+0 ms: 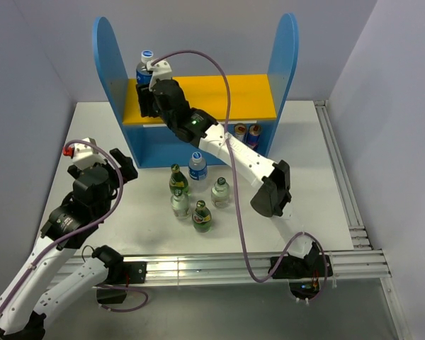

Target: Place and organize the beverage onto the shelf

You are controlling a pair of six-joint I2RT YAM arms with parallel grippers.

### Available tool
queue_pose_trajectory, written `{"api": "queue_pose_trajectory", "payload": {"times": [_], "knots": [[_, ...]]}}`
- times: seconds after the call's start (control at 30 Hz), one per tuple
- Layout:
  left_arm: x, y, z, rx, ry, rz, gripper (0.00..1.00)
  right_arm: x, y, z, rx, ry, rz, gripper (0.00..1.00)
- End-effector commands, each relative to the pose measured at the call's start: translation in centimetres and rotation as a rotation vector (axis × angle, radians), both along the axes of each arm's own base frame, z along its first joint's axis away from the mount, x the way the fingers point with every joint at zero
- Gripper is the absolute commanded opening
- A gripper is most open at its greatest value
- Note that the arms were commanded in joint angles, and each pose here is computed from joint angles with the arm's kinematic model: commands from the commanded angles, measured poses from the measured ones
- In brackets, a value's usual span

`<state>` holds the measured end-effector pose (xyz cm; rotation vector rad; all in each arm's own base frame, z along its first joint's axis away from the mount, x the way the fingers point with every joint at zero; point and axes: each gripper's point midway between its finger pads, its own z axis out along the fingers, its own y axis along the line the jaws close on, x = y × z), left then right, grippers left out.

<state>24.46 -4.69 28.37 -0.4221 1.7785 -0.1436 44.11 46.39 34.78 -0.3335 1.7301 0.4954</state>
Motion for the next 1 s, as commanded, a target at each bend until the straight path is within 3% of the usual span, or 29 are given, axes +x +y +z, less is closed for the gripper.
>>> {"api": "queue_pose_trajectory", "payload": {"times": [0.0, 0.2, 0.47, 0.5, 0.53, 0.57, 0.77, 0.87, 0.97], "knots": [[0.2, 0.1, 0.7, -0.027, -0.032, 0.010, 0.99, -1.1, 3.0, 4.3, 0.119, -0.124, 0.080, 0.00], [0.2, 0.3, 0.7, -0.029, -0.033, 0.016, 0.99, -1.4, 4.6, 1.6, 0.000, -0.193, 0.050, 0.00], [0.2, 0.3, 0.7, -0.030, -0.034, 0.012, 0.99, 0.4, 3.1, -0.9, -0.125, -0.234, -0.059, 0.02], [0.2, 0.2, 0.8, -0.031, -0.035, 0.010, 0.99, 0.6, 3.2, -1.3, -0.135, -0.235, -0.061, 0.07], [0.2, 0.2, 0.8, -0.032, -0.035, 0.008, 0.99, 0.7, 3.1, -1.5, -0.144, -0.237, -0.067, 0.26], [0.2, 0.2, 0.7, -0.031, -0.033, 0.010, 0.99, 0.7, 3.0, -1.8, -0.154, -0.237, -0.071, 0.37], [0.2, 0.3, 0.6, -0.032, -0.031, 0.010, 0.99, 1.4, 3.0, -3.0, -0.178, -0.245, -0.094, 0.83], [0.2, 0.3, 0.7, -0.030, -0.031, 0.008, 0.99, 1.7, 2.9, -3.6, -0.180, -0.237, -0.098, 0.99], [0.2, 0.3, 0.7, -0.031, -0.032, 0.008, 0.99, 2.1, 2.5, -4.1, -0.186, -0.230, -0.111, 1.00]]}}
